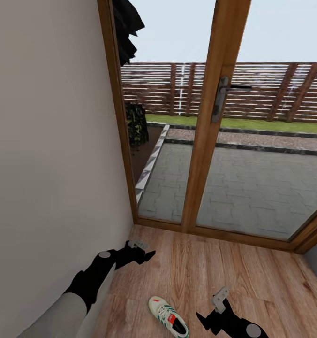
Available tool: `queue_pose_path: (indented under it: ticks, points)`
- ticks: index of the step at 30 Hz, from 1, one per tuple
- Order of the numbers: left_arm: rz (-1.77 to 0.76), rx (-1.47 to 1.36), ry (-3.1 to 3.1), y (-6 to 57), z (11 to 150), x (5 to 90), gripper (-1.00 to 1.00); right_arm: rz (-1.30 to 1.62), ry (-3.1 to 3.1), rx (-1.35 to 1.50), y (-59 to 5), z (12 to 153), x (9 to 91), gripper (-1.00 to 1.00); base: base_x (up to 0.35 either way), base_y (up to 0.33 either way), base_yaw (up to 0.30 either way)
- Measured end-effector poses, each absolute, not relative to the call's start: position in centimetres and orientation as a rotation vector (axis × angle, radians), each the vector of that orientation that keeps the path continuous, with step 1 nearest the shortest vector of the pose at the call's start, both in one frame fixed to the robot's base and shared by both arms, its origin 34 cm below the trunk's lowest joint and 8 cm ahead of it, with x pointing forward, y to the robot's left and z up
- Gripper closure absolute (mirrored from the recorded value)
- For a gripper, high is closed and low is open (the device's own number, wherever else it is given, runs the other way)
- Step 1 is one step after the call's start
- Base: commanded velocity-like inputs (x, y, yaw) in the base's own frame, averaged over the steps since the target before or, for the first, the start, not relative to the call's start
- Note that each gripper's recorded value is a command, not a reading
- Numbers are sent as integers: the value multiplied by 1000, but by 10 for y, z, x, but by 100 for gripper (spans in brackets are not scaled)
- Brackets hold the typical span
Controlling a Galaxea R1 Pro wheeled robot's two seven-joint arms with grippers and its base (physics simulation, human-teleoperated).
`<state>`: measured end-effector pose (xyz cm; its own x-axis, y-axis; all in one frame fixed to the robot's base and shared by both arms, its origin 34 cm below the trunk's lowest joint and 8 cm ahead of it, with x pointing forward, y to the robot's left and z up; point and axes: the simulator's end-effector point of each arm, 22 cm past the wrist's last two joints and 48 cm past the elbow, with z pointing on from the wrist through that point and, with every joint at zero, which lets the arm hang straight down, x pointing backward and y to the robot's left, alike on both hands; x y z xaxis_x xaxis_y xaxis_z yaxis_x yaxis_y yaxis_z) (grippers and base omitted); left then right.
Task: Pick up the two gym shoes and the two sandals from the corridor floor and place them onto the hallstand (shoe rack) in the corridor, making sure they are on the rack and not on the floor. Arrange them so the two gym shoes are next to each other and the two sandals are next to each other.
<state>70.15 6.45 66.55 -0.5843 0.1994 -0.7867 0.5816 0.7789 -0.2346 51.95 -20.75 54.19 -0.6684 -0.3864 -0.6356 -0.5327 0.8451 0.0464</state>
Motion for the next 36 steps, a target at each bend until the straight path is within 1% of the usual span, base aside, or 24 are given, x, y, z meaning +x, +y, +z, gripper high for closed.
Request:
queue_pose_path:
  ticks: [5,17,19,29,36]
  points:
    - [-618,646,2159,50,673,700,-100,301,2381,-667,-207,543,521,-100,0,0,0]
    - [-625,661,2179,46,668,707,-100,309,2372,-659,-200,528,524,-100,0,0,0]
    - [-664,683,2163,40,677,710,-100,312,2384,-648,-194,525,528,-100,0,0,17]
    - [-693,686,2185,36,668,717,-100,307,2404,-606,-179,525,556,-100,0,0,58]
    - [-710,687,2207,35,648,712,-100,307,2409,-604,-178,511,557,-100,0,0,69]
